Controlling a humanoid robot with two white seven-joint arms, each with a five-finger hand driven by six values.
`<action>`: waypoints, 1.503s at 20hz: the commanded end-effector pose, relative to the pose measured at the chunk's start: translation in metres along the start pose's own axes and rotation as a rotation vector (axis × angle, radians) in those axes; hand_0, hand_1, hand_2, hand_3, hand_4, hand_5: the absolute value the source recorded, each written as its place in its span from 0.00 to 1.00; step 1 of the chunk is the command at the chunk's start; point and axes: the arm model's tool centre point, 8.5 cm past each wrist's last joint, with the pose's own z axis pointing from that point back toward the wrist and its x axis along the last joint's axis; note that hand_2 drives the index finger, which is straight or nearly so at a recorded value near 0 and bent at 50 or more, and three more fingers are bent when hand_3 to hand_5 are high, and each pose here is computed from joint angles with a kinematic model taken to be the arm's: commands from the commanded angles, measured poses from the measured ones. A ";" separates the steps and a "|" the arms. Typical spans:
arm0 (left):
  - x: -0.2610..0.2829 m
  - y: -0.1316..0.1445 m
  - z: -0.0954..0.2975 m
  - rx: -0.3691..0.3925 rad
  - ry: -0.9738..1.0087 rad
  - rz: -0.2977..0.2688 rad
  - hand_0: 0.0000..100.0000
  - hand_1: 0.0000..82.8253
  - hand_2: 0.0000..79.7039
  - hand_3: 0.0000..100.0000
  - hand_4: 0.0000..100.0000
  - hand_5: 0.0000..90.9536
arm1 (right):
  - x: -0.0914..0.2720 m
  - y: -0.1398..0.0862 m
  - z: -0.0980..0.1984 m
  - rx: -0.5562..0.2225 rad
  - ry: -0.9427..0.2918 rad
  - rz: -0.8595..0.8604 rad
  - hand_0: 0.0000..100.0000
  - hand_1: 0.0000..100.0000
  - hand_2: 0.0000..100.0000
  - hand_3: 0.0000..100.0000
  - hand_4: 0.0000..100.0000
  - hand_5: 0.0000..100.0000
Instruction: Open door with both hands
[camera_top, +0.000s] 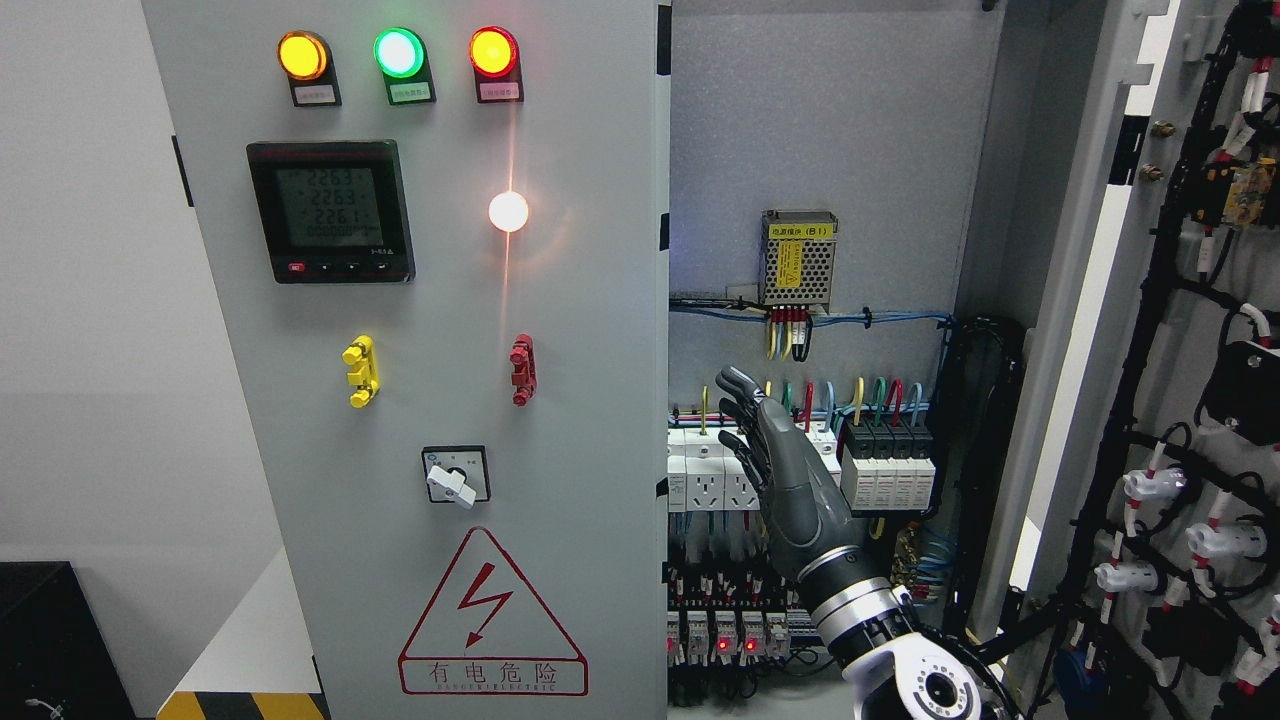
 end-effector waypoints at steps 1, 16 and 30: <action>-0.017 0.003 0.000 0.005 0.024 -0.018 0.00 0.00 0.00 0.00 0.00 0.00 | -0.011 0.002 -0.010 -0.004 0.036 -0.022 0.19 0.00 0.00 0.00 0.00 0.00; -0.017 0.003 0.000 0.005 0.024 -0.018 0.00 0.00 0.00 0.00 0.00 0.00 | -0.006 0.009 -0.011 0.133 0.016 -0.127 0.19 0.00 0.00 0.00 0.00 0.00; -0.017 0.003 0.000 0.005 0.024 -0.018 0.00 0.00 0.00 0.00 0.00 0.00 | -0.008 0.007 -0.021 0.157 0.057 -0.203 0.19 0.00 0.00 0.00 0.00 0.00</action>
